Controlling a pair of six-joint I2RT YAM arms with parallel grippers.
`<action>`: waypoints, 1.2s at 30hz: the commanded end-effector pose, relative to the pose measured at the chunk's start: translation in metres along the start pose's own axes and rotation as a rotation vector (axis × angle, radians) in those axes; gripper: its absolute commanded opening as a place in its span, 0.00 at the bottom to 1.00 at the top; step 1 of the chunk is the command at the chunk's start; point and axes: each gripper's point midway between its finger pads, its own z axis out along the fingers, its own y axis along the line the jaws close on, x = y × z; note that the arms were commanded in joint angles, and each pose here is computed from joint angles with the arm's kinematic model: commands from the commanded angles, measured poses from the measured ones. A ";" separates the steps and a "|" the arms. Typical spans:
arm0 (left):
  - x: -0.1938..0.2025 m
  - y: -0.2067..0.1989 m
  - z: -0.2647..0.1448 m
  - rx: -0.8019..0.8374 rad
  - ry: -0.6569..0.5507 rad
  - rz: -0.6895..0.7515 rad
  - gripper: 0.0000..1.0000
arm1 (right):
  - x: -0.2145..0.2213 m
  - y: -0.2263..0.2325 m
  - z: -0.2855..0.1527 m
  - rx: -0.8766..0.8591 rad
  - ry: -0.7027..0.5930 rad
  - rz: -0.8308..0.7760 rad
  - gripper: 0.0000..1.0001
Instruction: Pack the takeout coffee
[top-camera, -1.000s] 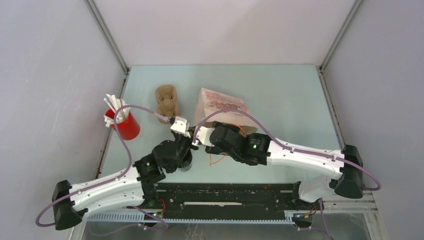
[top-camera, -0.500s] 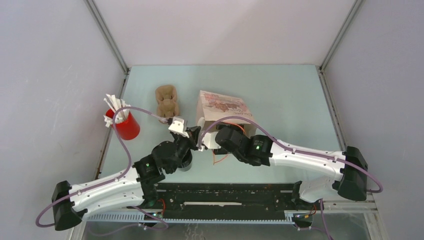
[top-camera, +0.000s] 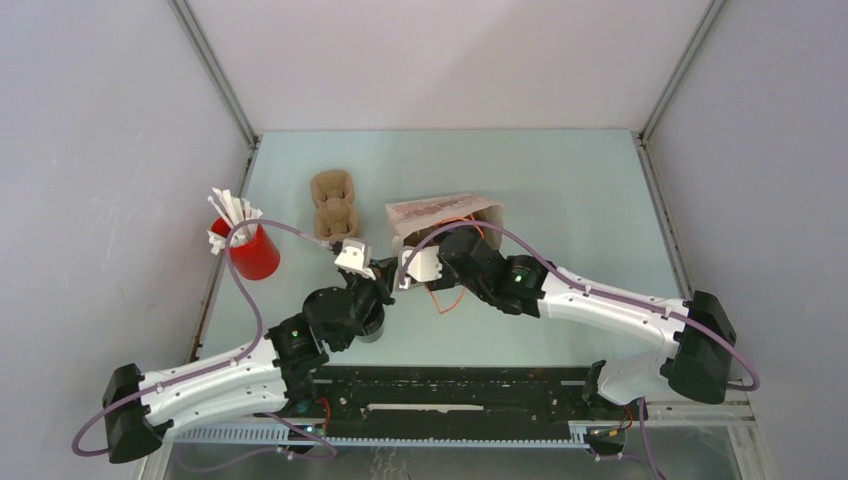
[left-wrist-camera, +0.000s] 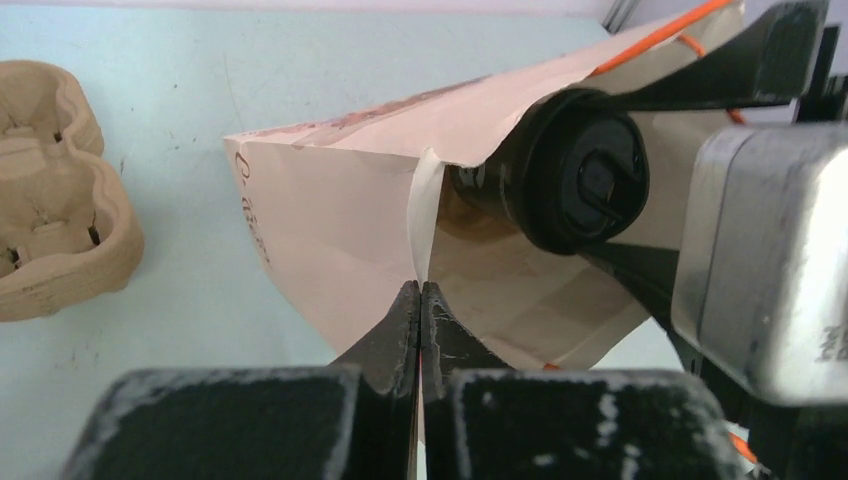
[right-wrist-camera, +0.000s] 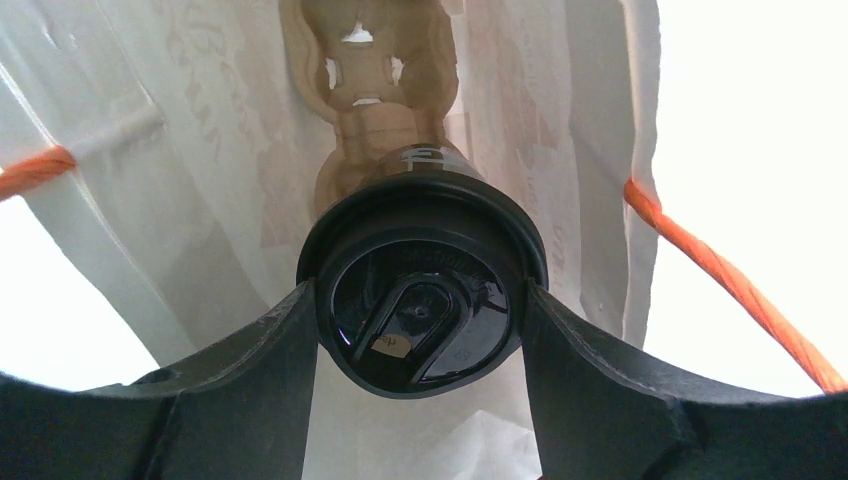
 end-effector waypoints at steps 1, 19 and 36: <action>0.012 0.004 -0.002 -0.011 0.005 -0.031 0.00 | -0.003 -0.008 0.009 -0.001 -0.029 -0.077 0.30; 0.038 0.016 -0.005 -0.048 0.046 -0.070 0.00 | 0.002 0.014 -0.004 -0.151 0.003 -0.258 0.23; 0.028 0.020 -0.006 -0.066 0.012 -0.072 0.00 | 0.002 0.000 0.012 -0.125 0.073 -0.197 0.22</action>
